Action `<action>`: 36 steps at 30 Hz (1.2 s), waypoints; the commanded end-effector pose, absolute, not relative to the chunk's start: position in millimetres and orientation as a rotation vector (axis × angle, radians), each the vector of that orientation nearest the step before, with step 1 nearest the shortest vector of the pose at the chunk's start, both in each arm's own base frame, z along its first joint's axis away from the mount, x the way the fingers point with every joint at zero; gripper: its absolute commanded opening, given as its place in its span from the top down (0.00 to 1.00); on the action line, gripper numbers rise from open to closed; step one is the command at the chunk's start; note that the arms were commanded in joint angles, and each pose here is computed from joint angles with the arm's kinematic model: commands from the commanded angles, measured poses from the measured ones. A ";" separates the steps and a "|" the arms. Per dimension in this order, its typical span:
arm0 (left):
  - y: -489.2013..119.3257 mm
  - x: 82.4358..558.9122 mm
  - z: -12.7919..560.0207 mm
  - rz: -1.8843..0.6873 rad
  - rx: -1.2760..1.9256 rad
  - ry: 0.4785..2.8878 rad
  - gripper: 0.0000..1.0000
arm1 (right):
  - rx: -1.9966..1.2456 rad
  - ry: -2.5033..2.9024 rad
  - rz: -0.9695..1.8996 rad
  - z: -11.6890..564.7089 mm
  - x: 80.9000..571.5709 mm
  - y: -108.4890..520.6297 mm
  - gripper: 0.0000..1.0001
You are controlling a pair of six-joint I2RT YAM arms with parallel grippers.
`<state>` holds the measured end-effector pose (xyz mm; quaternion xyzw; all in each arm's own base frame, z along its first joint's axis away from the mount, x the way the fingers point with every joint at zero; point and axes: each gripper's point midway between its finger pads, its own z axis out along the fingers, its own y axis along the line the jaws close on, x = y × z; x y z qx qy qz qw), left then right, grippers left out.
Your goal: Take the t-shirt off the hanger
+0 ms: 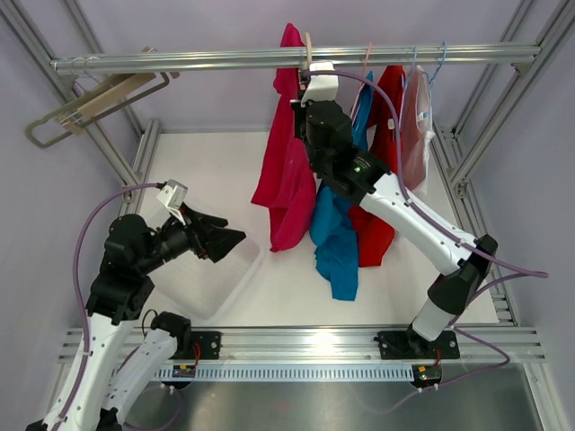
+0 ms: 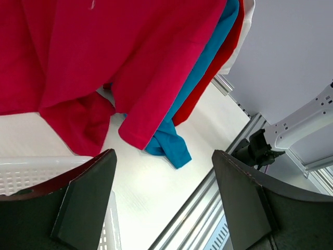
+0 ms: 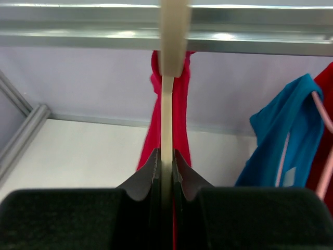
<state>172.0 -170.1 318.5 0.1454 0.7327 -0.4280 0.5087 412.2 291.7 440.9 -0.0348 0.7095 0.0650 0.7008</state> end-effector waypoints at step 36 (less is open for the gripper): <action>-312.6 166.9 339.2 -0.877 0.501 1.683 1.00 | 0.229 1.343 0.670 520.1 263.3 248.2 1.00</action>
